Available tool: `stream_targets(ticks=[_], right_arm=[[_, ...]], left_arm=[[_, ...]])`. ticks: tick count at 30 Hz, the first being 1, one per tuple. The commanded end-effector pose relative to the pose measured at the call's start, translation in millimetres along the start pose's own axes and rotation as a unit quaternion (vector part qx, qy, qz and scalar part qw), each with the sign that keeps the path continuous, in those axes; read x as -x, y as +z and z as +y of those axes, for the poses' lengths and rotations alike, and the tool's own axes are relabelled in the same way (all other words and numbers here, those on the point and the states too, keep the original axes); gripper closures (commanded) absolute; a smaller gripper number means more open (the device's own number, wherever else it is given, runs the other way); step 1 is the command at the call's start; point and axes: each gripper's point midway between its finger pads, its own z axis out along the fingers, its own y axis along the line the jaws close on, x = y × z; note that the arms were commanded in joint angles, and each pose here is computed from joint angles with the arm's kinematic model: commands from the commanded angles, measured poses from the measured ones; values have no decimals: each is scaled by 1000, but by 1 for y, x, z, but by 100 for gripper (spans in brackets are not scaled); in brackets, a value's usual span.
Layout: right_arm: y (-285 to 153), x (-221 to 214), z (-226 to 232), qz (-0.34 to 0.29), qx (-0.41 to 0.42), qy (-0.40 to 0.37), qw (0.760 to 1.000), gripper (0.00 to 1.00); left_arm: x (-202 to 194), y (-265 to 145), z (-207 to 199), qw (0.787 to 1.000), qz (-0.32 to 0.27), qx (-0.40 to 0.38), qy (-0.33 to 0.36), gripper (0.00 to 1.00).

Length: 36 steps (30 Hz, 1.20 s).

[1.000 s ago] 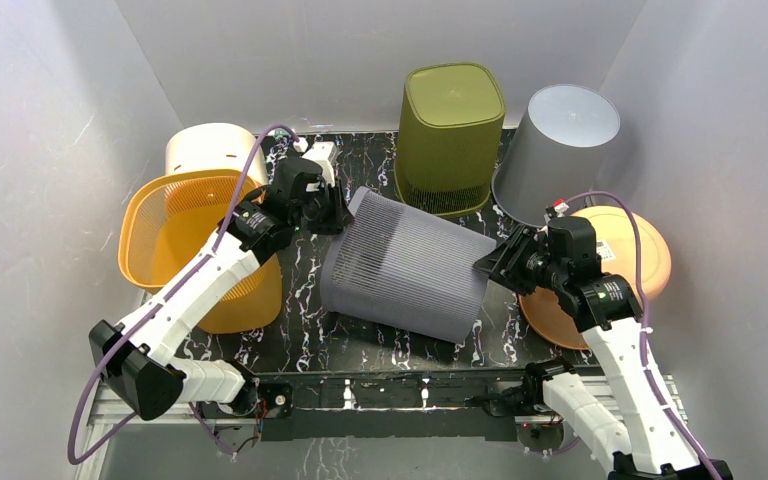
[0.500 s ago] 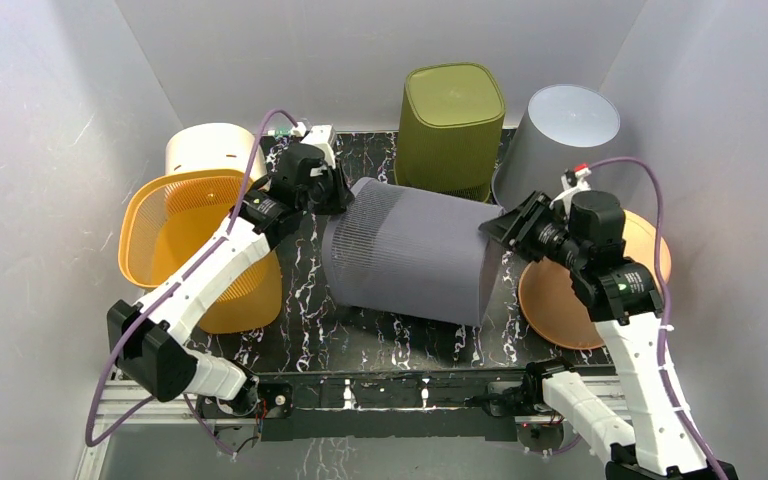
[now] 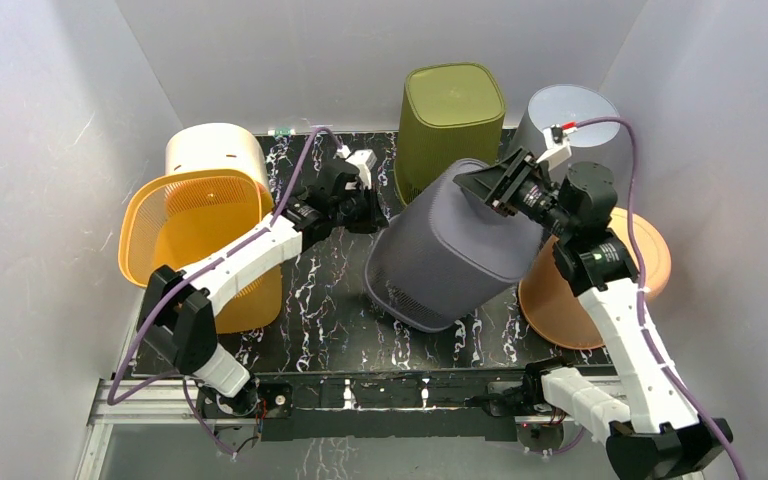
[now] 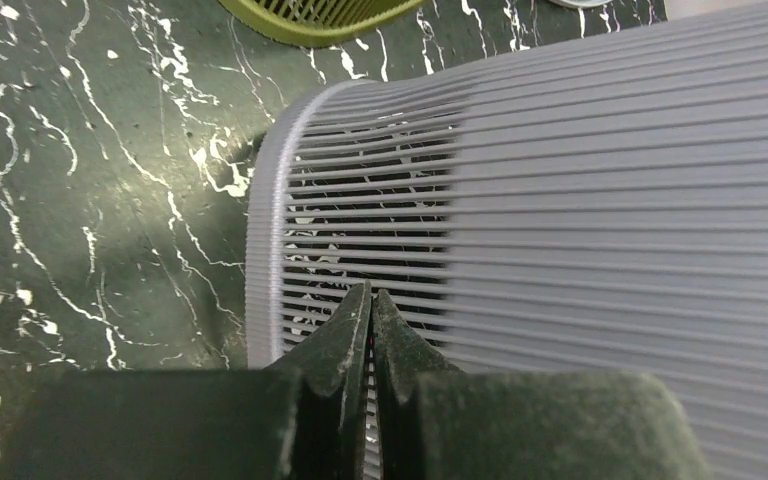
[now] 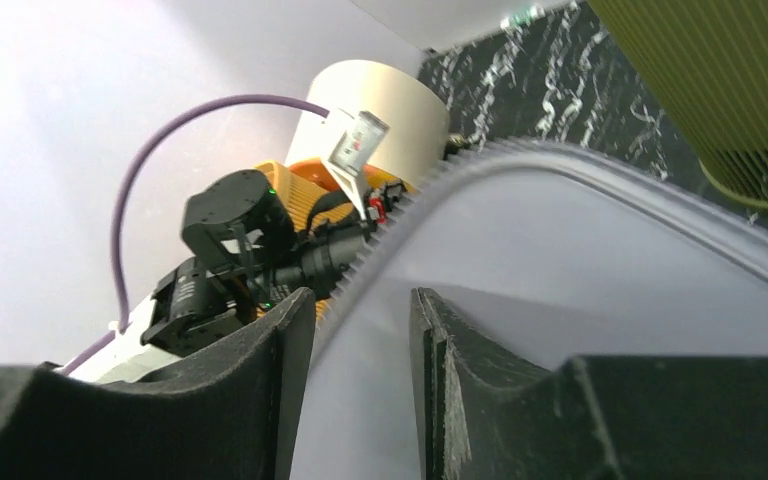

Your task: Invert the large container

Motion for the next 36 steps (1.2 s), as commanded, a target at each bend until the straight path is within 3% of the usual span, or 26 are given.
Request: stream_targets(ticks=[1, 6, 9, 13, 17, 23, 27, 32, 36], right_arm=[[13, -3, -8, 3, 17, -6, 1000, 62], [25, -5, -28, 19, -25, -15, 999, 58], [23, 15, -13, 18, -35, -55, 998, 55], [5, 39, 17, 3, -36, -122, 992, 49], [-20, 30, 18, 30, -57, -171, 983, 40], [-54, -6, 17, 102, -51, -195, 974, 27], [-77, -17, -13, 124, -123, -221, 959, 17], [-104, -34, -60, 150, -252, -166, 942, 12], [-88, -65, -55, 158, -182, -97, 966, 10]], left_arm=[[3, 7, -13, 999, -6, -35, -16, 100], [16, 10, -15, 1000, -9, -25, -15, 100], [36, 1, -19, 1000, -13, -11, 6, 94], [81, -36, -34, 998, -45, 1, 45, 78], [112, -83, -50, 994, -82, -4, 72, 61], [103, -137, -68, 991, -98, -54, 74, 31], [95, -163, -62, 992, -103, -39, 67, 25], [85, -199, -42, 985, -171, -14, 7, 24], [77, -207, -36, 982, -190, -17, 0, 17]])
